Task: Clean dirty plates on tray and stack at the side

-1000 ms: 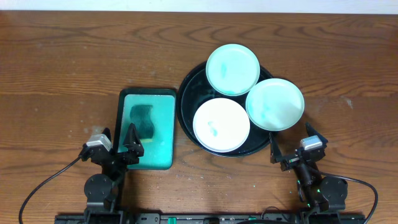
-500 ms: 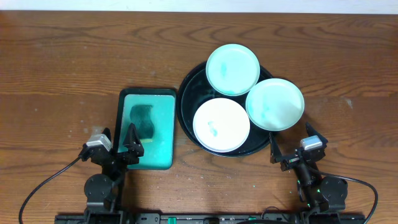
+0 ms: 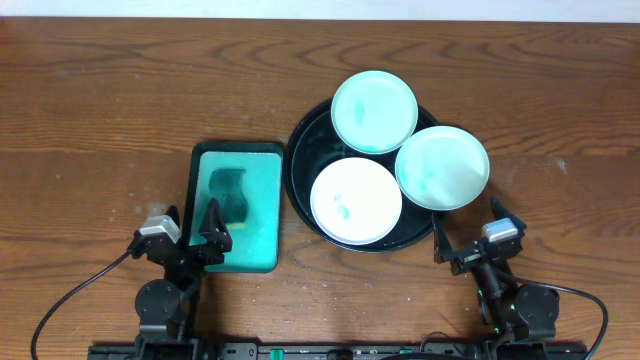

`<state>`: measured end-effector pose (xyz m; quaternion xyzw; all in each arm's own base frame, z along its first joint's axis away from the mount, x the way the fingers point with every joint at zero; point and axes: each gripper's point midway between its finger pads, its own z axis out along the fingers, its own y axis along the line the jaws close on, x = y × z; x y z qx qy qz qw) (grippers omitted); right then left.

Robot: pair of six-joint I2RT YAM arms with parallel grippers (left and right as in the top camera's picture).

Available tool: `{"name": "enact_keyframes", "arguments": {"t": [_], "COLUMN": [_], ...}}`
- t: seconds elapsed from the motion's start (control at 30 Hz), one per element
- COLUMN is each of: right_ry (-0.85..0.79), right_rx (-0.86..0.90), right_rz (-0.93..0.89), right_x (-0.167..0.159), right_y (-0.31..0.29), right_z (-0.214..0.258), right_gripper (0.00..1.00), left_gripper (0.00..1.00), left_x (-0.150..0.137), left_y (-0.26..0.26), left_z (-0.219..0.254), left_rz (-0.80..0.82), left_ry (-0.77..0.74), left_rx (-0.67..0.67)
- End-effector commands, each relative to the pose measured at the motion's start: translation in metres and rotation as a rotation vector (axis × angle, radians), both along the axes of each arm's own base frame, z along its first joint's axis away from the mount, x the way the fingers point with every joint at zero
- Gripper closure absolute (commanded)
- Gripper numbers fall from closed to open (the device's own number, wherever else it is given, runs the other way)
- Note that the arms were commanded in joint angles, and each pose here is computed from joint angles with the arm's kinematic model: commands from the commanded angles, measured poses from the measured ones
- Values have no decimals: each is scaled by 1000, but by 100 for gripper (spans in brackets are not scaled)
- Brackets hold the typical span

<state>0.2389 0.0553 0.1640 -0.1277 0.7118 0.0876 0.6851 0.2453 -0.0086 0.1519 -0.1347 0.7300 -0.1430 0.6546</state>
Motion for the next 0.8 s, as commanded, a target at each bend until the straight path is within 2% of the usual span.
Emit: {"name": "enact_keyframes", "arguments": {"t": [0.0,0.23,0.4,0.6,0.77], "right_ry": [0,-85,-79,-20,200], "right_rx": [-1,32,138,163,168], "right_rz": [27,135,137,133,156], "right_x": [-2,-9,-11,-7,15], "right_y": [5,22,22,22,29], "right_z": [-1,22,40,82,111], "right_gripper": [1,1,1,1,1], "left_gripper": [19,19,19,19,19], "left_x": [-1,-2,-4,5,25], "left_y": [-5,-14,-11,-9,-22], "left_z": [-14,-2,28,58,82], "left_rz": [-30,-76,-60,-53,-122], "left_ry": [45,12,9,208,408], "left_rx": [14,-33,-19,5,5]}}
